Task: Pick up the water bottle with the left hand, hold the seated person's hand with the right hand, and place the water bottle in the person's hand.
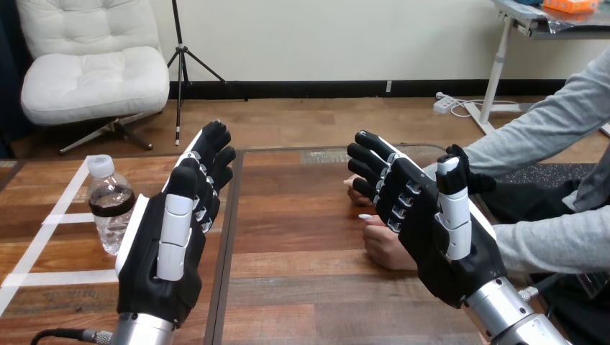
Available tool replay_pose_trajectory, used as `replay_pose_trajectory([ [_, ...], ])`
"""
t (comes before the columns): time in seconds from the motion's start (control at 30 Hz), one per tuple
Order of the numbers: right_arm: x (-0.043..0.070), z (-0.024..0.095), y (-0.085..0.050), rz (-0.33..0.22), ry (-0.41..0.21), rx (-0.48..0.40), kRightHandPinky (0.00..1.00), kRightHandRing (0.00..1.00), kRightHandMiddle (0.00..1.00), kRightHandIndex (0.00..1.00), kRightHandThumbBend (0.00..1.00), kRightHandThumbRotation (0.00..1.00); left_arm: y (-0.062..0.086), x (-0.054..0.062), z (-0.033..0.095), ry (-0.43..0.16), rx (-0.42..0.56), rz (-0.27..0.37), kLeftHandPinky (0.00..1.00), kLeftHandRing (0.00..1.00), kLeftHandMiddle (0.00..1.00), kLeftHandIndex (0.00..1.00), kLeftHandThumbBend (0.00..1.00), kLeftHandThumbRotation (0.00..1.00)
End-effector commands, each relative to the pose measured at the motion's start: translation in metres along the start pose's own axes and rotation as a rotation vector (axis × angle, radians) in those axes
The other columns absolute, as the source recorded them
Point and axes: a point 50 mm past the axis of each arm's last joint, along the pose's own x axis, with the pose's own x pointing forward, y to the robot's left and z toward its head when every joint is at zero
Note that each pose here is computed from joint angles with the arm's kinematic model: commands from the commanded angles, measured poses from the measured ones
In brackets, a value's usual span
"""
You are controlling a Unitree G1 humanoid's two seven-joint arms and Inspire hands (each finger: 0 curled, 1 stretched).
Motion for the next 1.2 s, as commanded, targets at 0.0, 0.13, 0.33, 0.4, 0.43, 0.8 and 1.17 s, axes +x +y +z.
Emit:
replay_pose_trajectory([
  [0.0,0.0122,0.0241,0.0019,0.042,-0.101,-0.050,1.00,0.97,0.94,0.93,0.91,1.00,-0.0032,0.0119,0.0161,-0.085,0.003,-0.032,0.96,0.94,0.95,0.92,0.77,0.96],
  [0.13,0.0123,0.0241,0.0017,0.043,-0.101,-0.051,1.00,0.97,0.95,0.93,0.91,1.00,-0.0031,0.0120,0.0163,-0.085,0.008,-0.031,0.96,0.94,0.95,0.92,0.77,0.96],
  [0.33,0.0122,0.0240,0.0012,0.046,-0.101,-0.055,1.00,0.97,0.95,0.93,0.92,1.00,-0.0030,0.0120,0.0164,-0.087,0.013,-0.033,0.96,0.94,0.94,0.92,0.77,0.97],
  [0.4,0.0122,0.0240,0.0011,0.046,-0.100,-0.055,1.00,0.97,0.95,0.93,0.92,1.00,-0.0030,0.0119,0.0164,-0.087,0.012,-0.035,0.96,0.94,0.94,0.92,0.77,0.97],
  [0.43,0.0122,0.0240,0.0010,0.046,-0.100,-0.055,1.00,0.97,0.95,0.93,0.92,1.00,-0.0029,0.0119,0.0164,-0.087,0.011,-0.036,0.96,0.94,0.94,0.92,0.77,0.97],
  [0.8,0.0124,0.0238,0.0003,0.048,-0.104,-0.056,1.00,0.97,0.95,0.93,0.91,1.00,-0.0028,0.0124,0.0160,-0.085,0.003,-0.038,0.97,0.95,0.95,0.93,0.77,0.96],
  [1.17,0.0124,0.0240,0.0007,0.049,-0.103,-0.057,1.00,0.97,0.94,0.93,0.91,1.00,-0.0022,0.0125,0.0162,-0.091,0.002,-0.032,0.96,0.94,0.95,0.93,0.77,0.96],
])
